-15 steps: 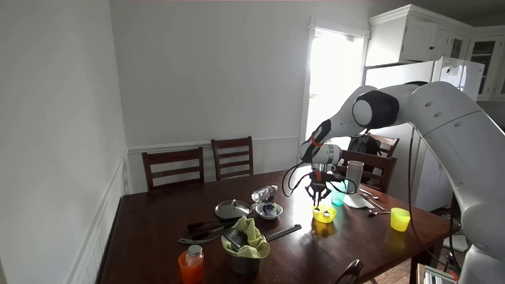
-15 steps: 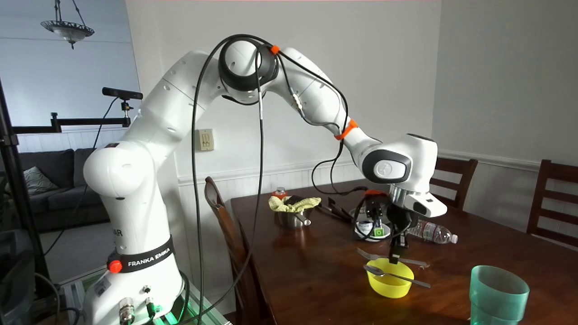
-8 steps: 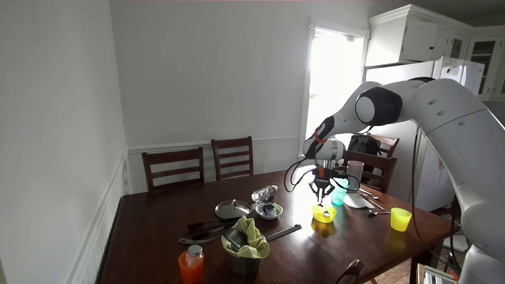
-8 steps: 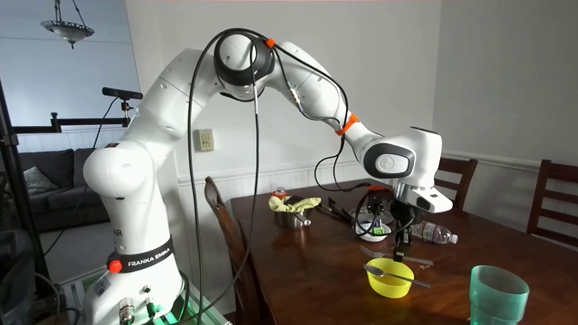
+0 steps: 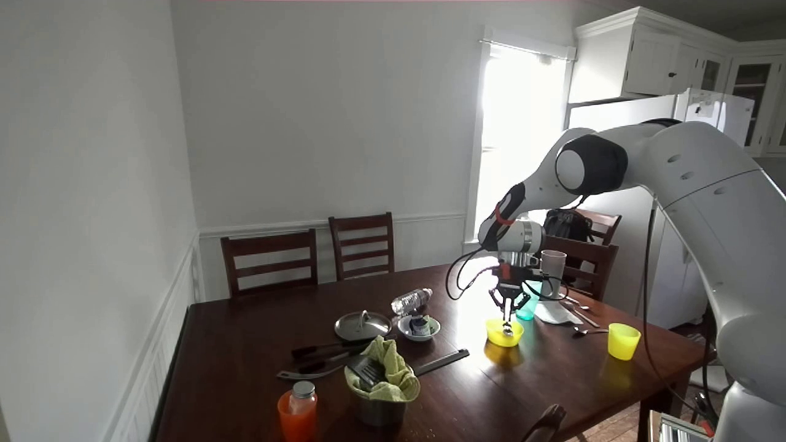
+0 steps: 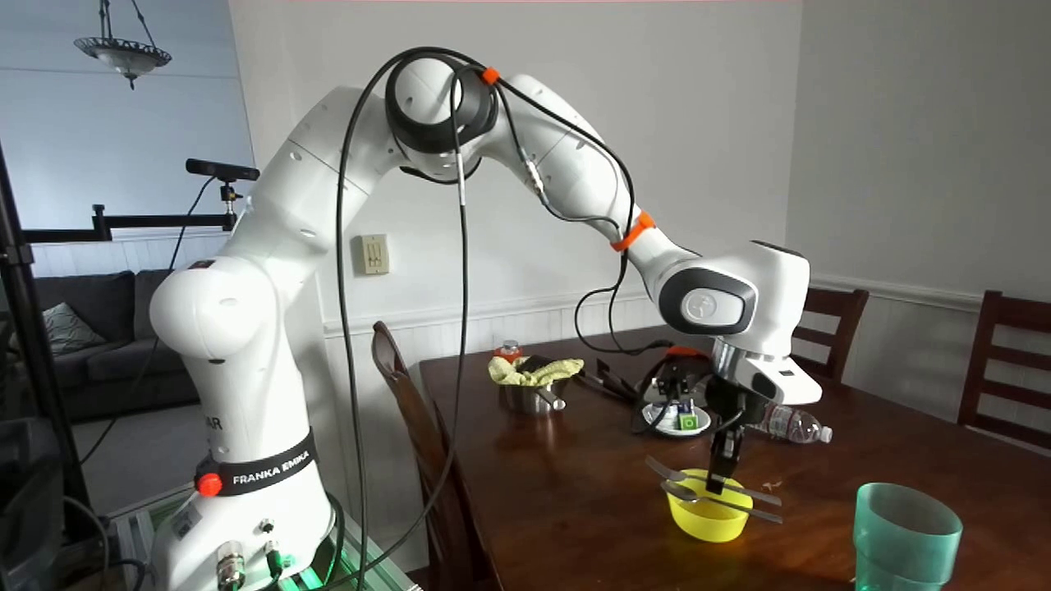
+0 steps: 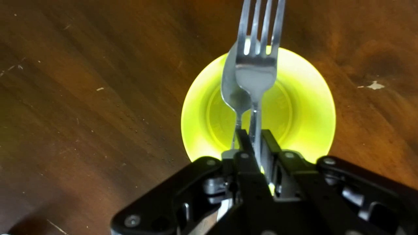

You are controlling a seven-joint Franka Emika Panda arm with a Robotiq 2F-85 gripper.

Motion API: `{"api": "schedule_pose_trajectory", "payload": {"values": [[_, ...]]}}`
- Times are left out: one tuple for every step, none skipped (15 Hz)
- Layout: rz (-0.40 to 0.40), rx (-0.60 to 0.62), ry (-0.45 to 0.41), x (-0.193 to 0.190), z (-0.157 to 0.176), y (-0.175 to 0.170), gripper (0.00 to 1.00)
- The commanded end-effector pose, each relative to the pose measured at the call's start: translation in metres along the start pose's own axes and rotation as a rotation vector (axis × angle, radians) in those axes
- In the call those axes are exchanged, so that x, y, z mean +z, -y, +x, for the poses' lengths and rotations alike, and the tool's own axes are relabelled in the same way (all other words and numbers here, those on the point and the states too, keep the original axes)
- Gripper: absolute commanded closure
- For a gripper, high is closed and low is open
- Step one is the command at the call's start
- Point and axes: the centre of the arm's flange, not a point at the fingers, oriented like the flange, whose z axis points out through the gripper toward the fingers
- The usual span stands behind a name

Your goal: Pick up the silver fork and put it on the silver spoon

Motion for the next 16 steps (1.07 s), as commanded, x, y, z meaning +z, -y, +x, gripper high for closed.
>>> {"api": "schedule_pose_trajectory", "payload": {"values": [[0.022, 0.056, 0.021, -0.002, -0.006, -0.013, 0.97], [0.019, 0.063, 0.019, -0.001, -0.006, -0.014, 0.97], [0.019, 0.069, 0.016, -0.002, -0.005, -0.015, 0.97], [0.018, 0.075, 0.014, -0.003, -0.004, -0.016, 0.97], [0.017, 0.080, 0.011, -0.004, -0.003, -0.017, 0.97], [0.015, 0.084, 0.010, -0.004, -0.002, -0.018, 0.97], [0.012, 0.086, 0.009, -0.003, -0.001, -0.019, 0.97], [0.011, 0.089, 0.009, -0.003, 0.000, -0.020, 0.97], [0.007, 0.089, 0.010, -0.002, 0.001, -0.019, 0.97], [0.005, 0.089, 0.009, -0.001, 0.002, -0.019, 0.97], [0.003, 0.089, 0.009, 0.000, 0.002, -0.019, 0.97], [0.003, 0.088, 0.009, 0.000, 0.002, -0.018, 0.97], [0.002, 0.089, 0.009, 0.001, 0.003, -0.018, 0.97], [0.004, 0.090, 0.009, 0.001, 0.004, -0.018, 0.97], [0.007, 0.089, 0.010, 0.001, 0.005, -0.018, 0.97], [0.008, 0.088, 0.009, 0.002, 0.005, -0.018, 0.97]]}}
